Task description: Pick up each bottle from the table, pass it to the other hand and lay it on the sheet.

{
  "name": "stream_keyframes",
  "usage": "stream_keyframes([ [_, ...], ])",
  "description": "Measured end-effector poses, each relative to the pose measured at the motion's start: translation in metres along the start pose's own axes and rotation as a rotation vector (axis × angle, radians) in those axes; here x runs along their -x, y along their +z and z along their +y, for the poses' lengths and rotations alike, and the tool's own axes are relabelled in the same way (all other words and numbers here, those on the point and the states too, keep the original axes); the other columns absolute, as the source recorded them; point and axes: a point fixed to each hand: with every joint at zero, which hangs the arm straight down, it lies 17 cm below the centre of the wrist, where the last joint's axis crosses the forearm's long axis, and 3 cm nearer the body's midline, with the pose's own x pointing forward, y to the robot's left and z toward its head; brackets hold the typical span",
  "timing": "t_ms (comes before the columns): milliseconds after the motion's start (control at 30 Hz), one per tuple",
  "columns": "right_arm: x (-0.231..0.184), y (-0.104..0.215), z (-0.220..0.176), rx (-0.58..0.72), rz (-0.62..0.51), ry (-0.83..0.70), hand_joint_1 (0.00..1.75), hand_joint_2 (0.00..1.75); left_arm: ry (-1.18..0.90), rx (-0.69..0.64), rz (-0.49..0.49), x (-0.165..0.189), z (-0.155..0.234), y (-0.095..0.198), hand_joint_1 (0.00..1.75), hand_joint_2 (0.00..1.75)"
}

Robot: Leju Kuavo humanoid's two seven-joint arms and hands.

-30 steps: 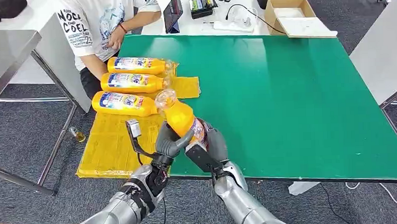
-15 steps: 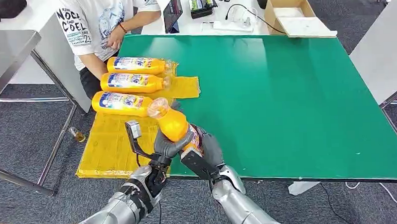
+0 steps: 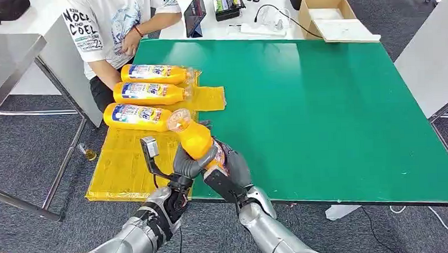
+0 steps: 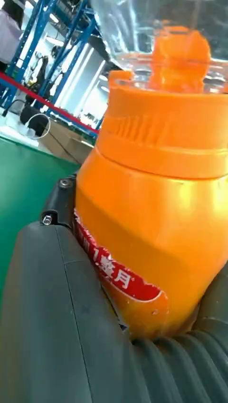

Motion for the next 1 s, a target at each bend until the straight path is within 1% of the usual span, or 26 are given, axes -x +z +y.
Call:
stream_keyframes([
  [667, -0.001, -0.001, 0.000, -0.009, -0.010, 0.021, 1.75, 1.75, -0.006, 0.010, -0.011, -0.002, 0.000, 0.001, 1.75, 1.75],
  [700, -0.001, -0.002, 0.000, -0.011, -0.011, 0.027, 0.00, 1.75, -0.011, 0.012, -0.012, -0.003, 0.000, 0.001, 1.75, 1.75],
  [733, -0.001, -0.002, 0.000, -0.013, -0.012, 0.032, 0.00, 0.00, -0.014, 0.014, -0.014, -0.004, -0.001, 0.000, 1.75, 1.75],
  [833, 0.000, -0.002, -0.006, 0.016, -0.012, 0.054, 0.00, 0.00, -0.054, 0.017, -0.023, -0.008, 0.000, -0.003, 1.75, 1.75],
  [1000, -0.013, -0.010, -0.021, 0.095, -0.044, 0.046, 0.00, 0.00, -0.271, -0.008, -0.085, -0.029, 0.004, -0.016, 1.75, 1.75],
])
